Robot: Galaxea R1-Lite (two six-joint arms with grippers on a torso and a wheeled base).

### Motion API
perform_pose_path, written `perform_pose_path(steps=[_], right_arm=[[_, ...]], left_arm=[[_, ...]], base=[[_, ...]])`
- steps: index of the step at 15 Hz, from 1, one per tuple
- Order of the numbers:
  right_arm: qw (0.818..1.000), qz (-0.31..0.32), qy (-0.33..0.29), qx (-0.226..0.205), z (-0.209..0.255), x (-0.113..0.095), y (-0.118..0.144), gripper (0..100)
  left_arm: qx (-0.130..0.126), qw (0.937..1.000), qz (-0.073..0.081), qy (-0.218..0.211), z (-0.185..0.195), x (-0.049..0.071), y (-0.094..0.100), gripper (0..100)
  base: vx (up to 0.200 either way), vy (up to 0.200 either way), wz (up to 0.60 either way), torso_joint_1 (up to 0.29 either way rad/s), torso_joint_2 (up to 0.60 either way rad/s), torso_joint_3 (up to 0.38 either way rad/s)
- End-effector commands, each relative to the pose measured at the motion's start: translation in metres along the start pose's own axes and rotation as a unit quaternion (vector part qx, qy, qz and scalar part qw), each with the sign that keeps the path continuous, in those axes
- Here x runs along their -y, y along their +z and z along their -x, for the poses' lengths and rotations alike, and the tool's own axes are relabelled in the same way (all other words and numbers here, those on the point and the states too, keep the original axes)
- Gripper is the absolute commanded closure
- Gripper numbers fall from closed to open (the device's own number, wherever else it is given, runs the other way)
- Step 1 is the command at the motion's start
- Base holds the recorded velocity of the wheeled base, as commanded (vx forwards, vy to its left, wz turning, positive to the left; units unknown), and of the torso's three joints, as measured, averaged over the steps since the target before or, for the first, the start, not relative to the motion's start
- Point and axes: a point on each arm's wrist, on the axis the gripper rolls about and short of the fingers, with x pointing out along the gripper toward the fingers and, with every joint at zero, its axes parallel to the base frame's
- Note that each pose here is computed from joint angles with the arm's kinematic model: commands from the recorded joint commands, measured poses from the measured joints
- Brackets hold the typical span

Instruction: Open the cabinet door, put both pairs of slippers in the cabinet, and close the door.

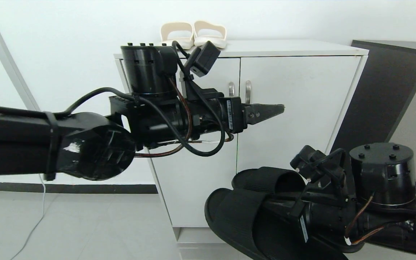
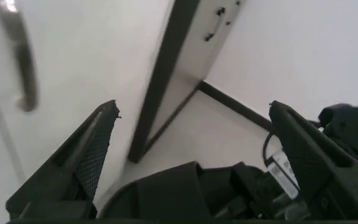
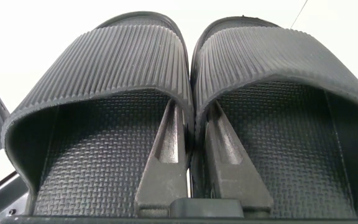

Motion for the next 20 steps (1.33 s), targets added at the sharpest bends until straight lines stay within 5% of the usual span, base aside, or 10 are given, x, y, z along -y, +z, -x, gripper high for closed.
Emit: perform_pose_path(steps=[1,11,20], right_arm=[[1.0,0.0,0.0,-0.001,-0.001,0.0,0.0,100],[1.0,-0.001,0.0,-0.004,-0.002,0.001,-0.002,100],[1.0,-0.001,-0.001,-0.008,-0.003,0.001,-0.003,100]], left_arm=[[-0.013,0.9995,0.025,-0.012,-0.021,-0.014,-0.01,0],[0.029,0.9956,0.025,0.085,-0.031,-0.053,0.0,0],[0.028,0.9943,0.029,0.098,-0.055,-0.082,-0.001,0]], base=[[0.0,0.0,0.0,0.0,0.0,0.0],[0.0,0.0,0.0,0.0,0.0,0.0],[0.0,0.0,0.0,0.0,0.0,0.0]])
